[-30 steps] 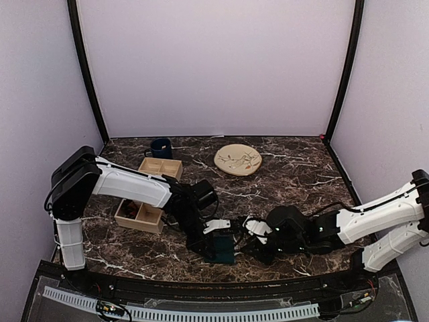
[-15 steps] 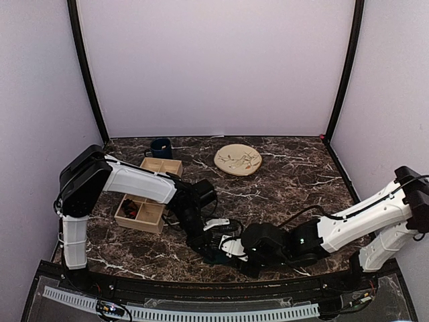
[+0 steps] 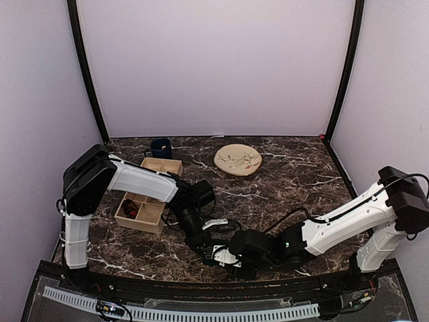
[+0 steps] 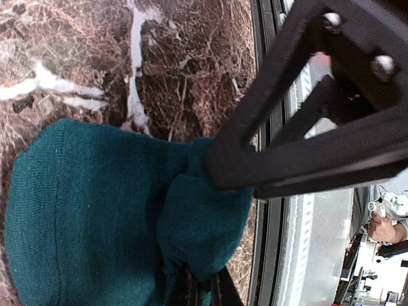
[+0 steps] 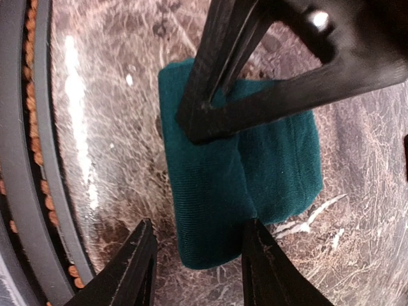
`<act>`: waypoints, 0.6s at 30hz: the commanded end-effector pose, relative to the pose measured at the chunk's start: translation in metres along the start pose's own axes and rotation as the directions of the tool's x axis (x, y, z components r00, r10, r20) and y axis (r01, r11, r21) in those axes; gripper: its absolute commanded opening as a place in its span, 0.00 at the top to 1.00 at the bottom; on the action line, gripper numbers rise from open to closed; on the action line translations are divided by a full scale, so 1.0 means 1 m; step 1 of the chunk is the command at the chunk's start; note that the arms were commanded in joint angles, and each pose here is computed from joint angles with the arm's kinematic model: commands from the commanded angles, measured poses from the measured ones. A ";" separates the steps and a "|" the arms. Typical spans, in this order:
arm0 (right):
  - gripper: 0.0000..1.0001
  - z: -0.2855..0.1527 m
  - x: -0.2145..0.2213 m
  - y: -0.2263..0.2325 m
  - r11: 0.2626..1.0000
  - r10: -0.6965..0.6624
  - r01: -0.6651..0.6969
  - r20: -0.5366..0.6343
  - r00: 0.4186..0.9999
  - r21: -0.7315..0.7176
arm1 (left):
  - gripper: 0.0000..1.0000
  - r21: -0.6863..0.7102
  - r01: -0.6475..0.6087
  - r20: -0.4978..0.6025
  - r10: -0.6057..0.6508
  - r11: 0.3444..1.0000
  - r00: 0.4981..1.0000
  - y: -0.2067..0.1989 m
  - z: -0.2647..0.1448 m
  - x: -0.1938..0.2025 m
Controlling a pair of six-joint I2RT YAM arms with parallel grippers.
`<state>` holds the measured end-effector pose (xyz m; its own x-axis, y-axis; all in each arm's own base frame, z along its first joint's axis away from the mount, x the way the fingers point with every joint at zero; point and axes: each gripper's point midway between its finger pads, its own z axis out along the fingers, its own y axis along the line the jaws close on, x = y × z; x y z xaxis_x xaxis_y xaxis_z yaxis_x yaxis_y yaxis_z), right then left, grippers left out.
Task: Roll the socks
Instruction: Roll the sock at the center of the board.
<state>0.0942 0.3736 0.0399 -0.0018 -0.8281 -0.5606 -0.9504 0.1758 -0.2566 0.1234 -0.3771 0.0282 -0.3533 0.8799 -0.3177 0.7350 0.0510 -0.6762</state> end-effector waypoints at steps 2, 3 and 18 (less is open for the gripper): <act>0.58 0.005 -0.004 -0.002 0.998 -0.066 0.066 -0.009 0.998 0.025 | 1.00 -0.015 0.054 -0.074 -0.055 0.998 0.996 0.008 0.005 0.021; 0.58 0.006 -0.004 -0.002 0.997 -0.070 0.070 -0.010 0.998 0.023 | 1.00 -0.015 0.054 -0.075 -0.055 0.998 0.996 0.008 0.005 0.021; 0.69 0.020 0.003 -0.010 0.995 -0.093 0.094 -0.045 0.995 0.016 | 1.00 -0.003 0.059 -0.077 -0.059 0.998 0.995 0.008 0.006 0.022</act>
<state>0.1034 0.3734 0.0228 0.0675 -0.8684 -0.4913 -0.9433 0.1047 -0.3148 0.1225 -0.3759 0.0283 -0.3607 0.8807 -0.3071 0.7187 0.0527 -0.6933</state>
